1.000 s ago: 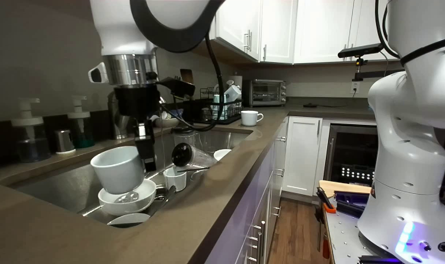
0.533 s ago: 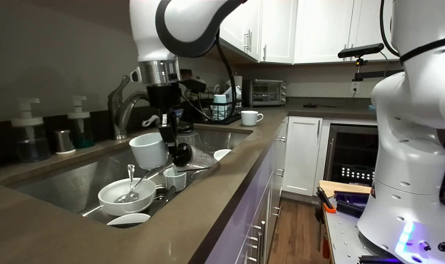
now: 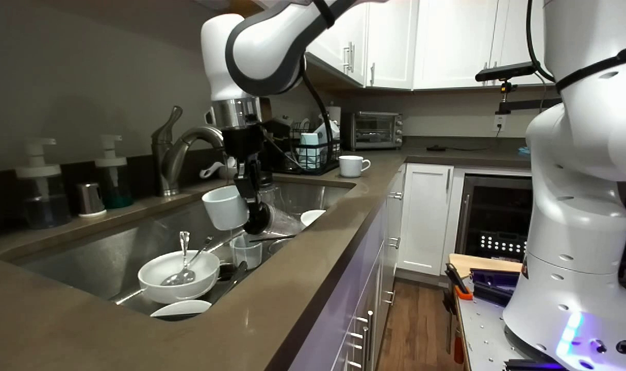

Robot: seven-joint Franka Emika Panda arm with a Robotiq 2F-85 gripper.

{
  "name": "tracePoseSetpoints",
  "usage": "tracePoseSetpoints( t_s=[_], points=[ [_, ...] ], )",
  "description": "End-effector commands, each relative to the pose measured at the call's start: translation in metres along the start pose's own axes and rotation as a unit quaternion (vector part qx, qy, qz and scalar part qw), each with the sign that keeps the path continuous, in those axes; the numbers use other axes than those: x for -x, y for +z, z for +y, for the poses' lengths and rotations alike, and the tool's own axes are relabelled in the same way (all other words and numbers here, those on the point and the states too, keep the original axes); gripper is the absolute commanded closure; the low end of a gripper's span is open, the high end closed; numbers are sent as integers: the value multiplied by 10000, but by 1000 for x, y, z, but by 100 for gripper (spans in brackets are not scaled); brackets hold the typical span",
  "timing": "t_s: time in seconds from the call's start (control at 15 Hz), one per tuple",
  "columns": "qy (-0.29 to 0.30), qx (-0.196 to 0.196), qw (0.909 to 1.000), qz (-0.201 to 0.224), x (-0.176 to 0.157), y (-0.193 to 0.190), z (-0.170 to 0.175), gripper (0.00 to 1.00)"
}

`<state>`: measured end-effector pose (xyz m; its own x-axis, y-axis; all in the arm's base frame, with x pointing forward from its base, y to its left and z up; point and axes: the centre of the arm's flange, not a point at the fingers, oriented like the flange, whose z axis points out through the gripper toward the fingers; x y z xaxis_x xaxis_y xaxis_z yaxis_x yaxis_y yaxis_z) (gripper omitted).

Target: Pick up the mug cup from the countertop, move it to the right and then move it to the left back on the countertop.

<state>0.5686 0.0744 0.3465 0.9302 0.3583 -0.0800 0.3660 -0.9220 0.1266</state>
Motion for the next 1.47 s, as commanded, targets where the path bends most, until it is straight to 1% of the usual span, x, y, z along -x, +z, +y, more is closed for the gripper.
tracePoseSetpoints(
  t_s=[0.0,0.47,0.93,1.13,1.2,1.4],
  points=[
    [68,52,9999,98,-17,-5,17,95],
    [224,163,9995,135,-23,-9,35,95],
    [369,225,9990,117,-13,-8,47,95],
    [327,186,9992,148,-11,-8,44,95],
    [328,109,9994,79,-14,0,45,84],
    [318,108,9994,80,-15,0,43,84]
  ],
)
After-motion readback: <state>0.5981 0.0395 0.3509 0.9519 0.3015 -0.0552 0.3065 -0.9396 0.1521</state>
